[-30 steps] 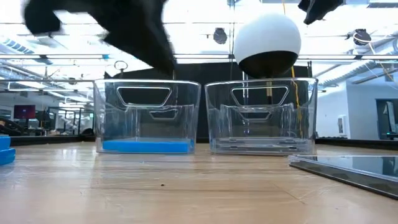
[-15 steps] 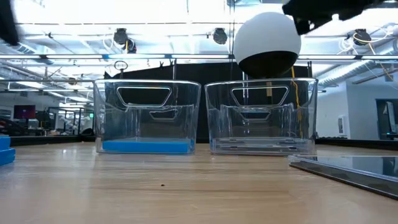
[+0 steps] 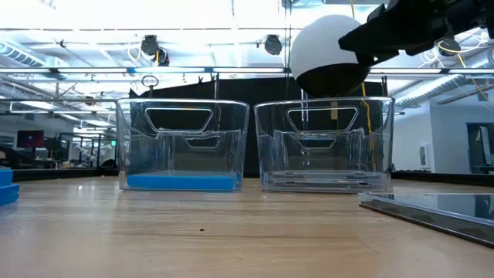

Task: Pick & place jewel cases by type
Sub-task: Put the blue cd case into the left transparent bin

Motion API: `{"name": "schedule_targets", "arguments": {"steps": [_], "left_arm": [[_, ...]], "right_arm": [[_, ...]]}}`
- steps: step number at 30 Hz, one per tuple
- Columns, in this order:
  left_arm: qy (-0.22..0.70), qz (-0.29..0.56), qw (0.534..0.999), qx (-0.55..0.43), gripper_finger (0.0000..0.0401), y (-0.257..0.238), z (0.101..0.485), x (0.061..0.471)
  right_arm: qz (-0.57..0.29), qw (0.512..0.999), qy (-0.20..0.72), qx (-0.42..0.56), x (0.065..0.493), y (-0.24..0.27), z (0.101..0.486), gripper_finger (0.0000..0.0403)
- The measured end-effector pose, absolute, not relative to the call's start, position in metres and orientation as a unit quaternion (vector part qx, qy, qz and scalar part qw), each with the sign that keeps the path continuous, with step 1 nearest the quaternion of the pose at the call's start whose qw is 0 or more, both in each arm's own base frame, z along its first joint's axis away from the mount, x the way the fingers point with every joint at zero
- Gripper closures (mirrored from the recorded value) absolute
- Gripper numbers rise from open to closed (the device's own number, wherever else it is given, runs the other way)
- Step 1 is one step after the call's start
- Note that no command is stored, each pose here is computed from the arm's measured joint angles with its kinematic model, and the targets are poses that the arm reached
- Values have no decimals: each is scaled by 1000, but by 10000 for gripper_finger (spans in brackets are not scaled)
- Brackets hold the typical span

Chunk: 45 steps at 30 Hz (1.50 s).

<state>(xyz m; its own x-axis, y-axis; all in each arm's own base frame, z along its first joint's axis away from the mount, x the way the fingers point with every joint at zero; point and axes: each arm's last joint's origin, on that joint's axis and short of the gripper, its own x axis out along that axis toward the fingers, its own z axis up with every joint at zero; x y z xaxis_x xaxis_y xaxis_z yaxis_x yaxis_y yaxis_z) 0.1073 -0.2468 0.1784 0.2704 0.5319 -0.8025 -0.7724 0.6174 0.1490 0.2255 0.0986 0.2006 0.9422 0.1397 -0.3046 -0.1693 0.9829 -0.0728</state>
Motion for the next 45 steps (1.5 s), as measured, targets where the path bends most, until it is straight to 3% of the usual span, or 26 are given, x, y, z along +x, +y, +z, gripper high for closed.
{"name": "schedule_targets", "arguments": {"steps": [4, 10, 18, 22, 28, 39, 45], "left_arm": [[436, 403, 779, -201, 296, -254, 166, 96], [449, 418, 762, -210, 218, -245, 150, 96], [448, 443, 755, -183, 99, -232, 167, 100], [485, 428, 730, -222, 61, -234, 177, 92], [548, 401, 678, -280, 56, -245, 181, 85], [480, 347, 739, -321, 97, -255, 187, 90], [488, 400, 736, -247, 86, -231, 186, 104]], "right_arm": [[76, 984, 150, -51, 226, 97, 201, 401], [68, 984, 154, -51, 228, 93, 200, 402], [68, 981, 171, -65, 227, 92, 197, 402], [68, 981, 171, -65, 227, 92, 197, 402], [69, 980, 172, -71, 227, 92, 197, 402], [129, 974, 172, -74, 226, 93, 197, 402], [133, 973, 167, -84, 226, 93, 199, 402]]}}
